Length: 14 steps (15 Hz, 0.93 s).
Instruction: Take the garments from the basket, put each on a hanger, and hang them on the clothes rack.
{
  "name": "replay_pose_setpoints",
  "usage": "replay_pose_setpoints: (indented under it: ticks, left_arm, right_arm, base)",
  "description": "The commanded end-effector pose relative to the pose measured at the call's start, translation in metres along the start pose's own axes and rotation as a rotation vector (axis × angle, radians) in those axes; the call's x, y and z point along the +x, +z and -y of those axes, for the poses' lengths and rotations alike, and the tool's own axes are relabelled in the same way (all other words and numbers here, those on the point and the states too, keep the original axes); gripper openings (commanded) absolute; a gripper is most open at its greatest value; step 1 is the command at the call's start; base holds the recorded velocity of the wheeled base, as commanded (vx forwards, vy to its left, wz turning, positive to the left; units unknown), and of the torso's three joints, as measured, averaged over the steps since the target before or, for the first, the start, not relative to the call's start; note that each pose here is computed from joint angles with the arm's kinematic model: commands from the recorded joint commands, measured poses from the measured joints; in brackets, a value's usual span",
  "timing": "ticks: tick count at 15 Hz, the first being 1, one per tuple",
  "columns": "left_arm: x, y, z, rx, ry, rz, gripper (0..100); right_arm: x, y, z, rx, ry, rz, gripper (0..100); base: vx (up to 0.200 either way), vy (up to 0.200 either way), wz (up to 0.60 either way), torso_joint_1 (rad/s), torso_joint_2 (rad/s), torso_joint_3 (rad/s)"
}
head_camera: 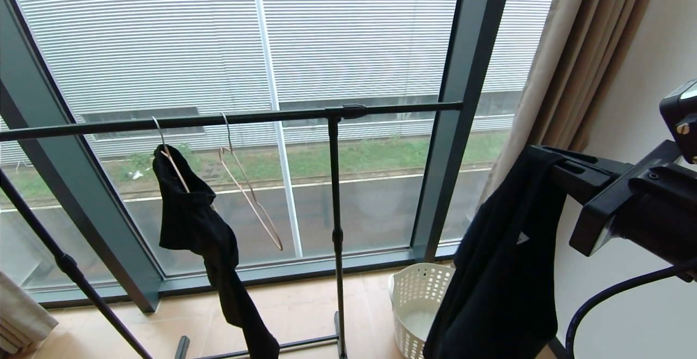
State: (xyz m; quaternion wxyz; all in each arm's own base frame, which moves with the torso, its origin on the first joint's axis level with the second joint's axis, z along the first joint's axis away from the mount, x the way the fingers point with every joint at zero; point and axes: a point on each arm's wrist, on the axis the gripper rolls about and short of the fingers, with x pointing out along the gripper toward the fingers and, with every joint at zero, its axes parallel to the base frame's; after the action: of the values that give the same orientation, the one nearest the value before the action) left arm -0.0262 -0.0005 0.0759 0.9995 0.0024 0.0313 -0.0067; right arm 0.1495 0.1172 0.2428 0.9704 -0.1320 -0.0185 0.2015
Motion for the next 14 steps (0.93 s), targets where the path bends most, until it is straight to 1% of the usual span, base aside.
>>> replay_pose_setpoints:
  ticks: [1, 6, 13, 14]
  left_arm:
    - [0.0001, 0.0001, 0.0, -0.003, 0.001, 0.0, 100]
    - [-0.0001, 0.0005, 0.0001, -0.006, -0.001, 0.001, 100]
    - [-0.0001, 0.0005, 0.0, -0.01, 0.001, 0.001, 100]
    - [-0.0001, 0.0005, 0.0, -0.01, 0.001, 0.001, 100]
  right_arm:
    - [-0.0005, 0.0005, 0.0002, 0.001, 0.0, 0.004, 0]
    - [-0.0002, -0.0001, -0.0001, 0.0, 0.0, 0.001, 0]
    - [-0.0003, -0.0005, -0.0005, -0.001, 0.002, 0.0, 0]
    - [0.0001, -0.0009, -0.0007, -0.002, 0.003, -0.003, 0]
  base:
    - [0.0, 0.0, 0.0, 0.0, 0.0, 0.0]
    - [-0.2, 0.0, 0.0, 0.006, 0.0, -0.002]
    - [-0.2, 0.2, 0.0, -0.004, 0.0, 0.001]
    - [0.0, 0.0, 0.0, 0.0, 0.0, 0.0]
